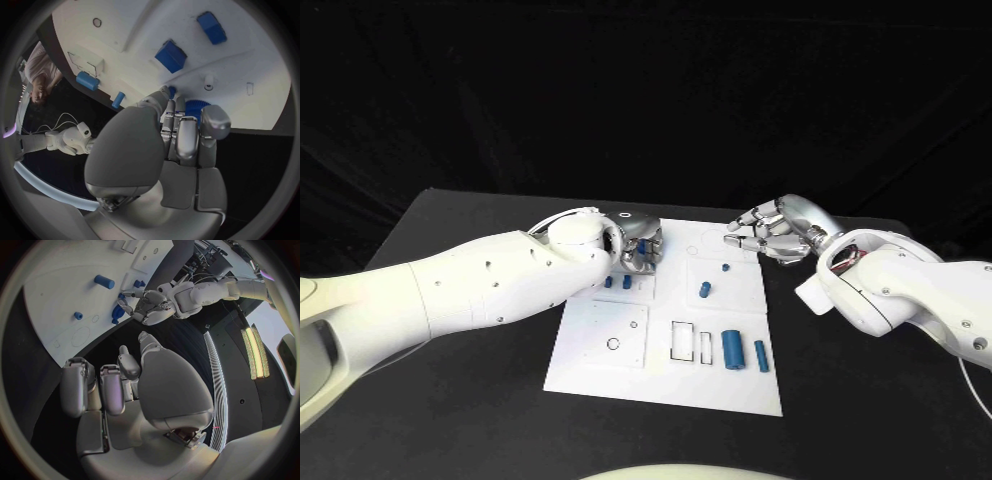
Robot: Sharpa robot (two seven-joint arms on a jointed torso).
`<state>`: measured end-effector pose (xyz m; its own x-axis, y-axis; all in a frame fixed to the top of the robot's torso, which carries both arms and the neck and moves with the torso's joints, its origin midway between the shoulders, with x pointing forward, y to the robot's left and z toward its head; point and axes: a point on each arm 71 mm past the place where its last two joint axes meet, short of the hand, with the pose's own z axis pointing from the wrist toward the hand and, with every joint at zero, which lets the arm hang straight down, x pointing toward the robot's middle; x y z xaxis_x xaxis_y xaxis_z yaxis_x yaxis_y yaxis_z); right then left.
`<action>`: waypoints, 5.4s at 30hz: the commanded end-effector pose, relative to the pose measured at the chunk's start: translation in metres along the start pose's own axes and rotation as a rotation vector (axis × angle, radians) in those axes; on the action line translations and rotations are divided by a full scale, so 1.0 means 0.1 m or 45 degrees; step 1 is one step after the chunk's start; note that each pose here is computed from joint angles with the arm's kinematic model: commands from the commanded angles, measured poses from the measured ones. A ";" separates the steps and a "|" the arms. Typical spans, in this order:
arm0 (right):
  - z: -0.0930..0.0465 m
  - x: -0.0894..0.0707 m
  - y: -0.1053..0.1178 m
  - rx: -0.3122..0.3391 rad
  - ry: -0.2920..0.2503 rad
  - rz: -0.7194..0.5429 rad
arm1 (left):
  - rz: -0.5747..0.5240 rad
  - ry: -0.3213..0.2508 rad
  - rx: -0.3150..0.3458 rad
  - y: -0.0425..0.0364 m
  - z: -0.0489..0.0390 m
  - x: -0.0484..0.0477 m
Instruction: Assemble the parts on the task board
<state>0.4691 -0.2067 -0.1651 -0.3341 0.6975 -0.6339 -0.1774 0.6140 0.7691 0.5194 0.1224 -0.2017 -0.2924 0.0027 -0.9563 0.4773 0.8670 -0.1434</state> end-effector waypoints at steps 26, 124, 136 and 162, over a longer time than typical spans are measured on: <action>0.00 0.01 0.01 -0.015 0.010 -0.003 | -0.031 0.098 -0.021 0.024 0.033 0.087; -0.01 -0.01 0.00 -0.021 -0.009 -0.002 | -0.178 0.011 -0.072 0.456 -0.295 -0.168; -0.01 -0.01 0.00 -0.021 -0.009 -0.002 | -0.177 0.033 -0.069 0.427 -0.285 -0.138; -0.01 -0.02 0.00 -0.019 -0.009 -0.002 | -0.171 0.053 -0.089 0.451 -0.281 -0.121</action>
<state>0.4690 -0.2092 -0.1645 -0.3247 0.7018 -0.6341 -0.1822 0.6114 0.7700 0.5218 0.1765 -0.1879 -0.3687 -0.1058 -0.9235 0.3737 0.8928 -0.2515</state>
